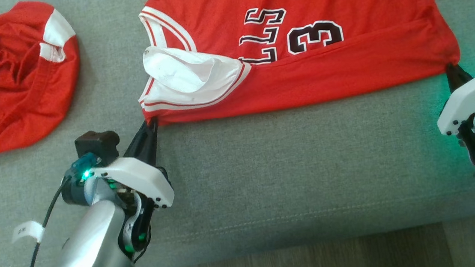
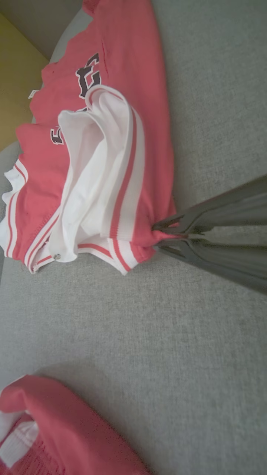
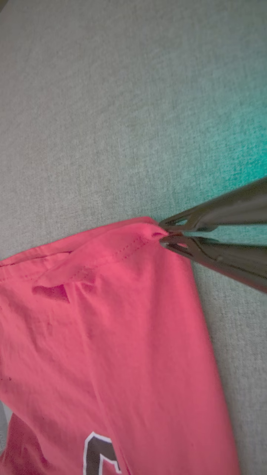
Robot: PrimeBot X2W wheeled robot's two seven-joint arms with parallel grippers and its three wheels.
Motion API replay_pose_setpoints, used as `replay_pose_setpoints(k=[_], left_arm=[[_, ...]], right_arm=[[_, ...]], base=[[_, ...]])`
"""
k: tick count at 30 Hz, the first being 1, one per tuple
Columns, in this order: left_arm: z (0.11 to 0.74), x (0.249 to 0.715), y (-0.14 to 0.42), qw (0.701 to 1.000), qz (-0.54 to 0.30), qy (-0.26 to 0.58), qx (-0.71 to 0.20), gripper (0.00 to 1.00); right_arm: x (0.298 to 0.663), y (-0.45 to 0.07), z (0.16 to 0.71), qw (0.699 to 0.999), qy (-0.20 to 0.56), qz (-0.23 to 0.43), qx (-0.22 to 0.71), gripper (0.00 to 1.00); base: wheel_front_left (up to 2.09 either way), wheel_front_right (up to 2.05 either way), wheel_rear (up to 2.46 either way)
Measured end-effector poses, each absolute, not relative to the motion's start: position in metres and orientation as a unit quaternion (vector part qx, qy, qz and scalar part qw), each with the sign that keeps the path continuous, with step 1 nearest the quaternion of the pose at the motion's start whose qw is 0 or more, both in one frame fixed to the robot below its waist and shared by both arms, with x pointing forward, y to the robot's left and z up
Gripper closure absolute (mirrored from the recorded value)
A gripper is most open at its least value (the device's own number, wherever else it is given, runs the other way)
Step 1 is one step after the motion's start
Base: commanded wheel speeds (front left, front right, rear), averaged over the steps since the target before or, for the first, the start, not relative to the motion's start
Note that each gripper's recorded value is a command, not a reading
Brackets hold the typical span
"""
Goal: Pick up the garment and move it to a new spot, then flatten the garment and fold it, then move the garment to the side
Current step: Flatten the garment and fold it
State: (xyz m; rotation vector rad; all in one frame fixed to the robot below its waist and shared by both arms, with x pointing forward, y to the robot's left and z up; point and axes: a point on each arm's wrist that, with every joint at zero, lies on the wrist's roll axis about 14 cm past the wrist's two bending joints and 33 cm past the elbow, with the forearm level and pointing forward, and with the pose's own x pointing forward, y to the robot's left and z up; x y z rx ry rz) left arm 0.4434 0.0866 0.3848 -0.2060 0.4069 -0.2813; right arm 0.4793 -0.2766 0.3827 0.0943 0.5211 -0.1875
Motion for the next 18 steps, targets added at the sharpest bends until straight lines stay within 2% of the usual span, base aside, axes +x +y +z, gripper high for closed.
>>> replay_pose_setpoints(k=[8,18], left_arm=[[0.401,0.428,0.09,0.968,-0.138,0.181,-0.11,1.0],[0.403,0.367,0.091,0.958,-0.131,0.221,-0.125,1.0]], right_arm=[[0.47,-0.283,0.4,0.965,0.238,-0.091,0.057,1.0],[0.408,-0.298,0.388,0.953,0.28,-0.107,0.052,1.0]], base=[[0.0,0.0,0.0],[0.0,0.0,0.0]])
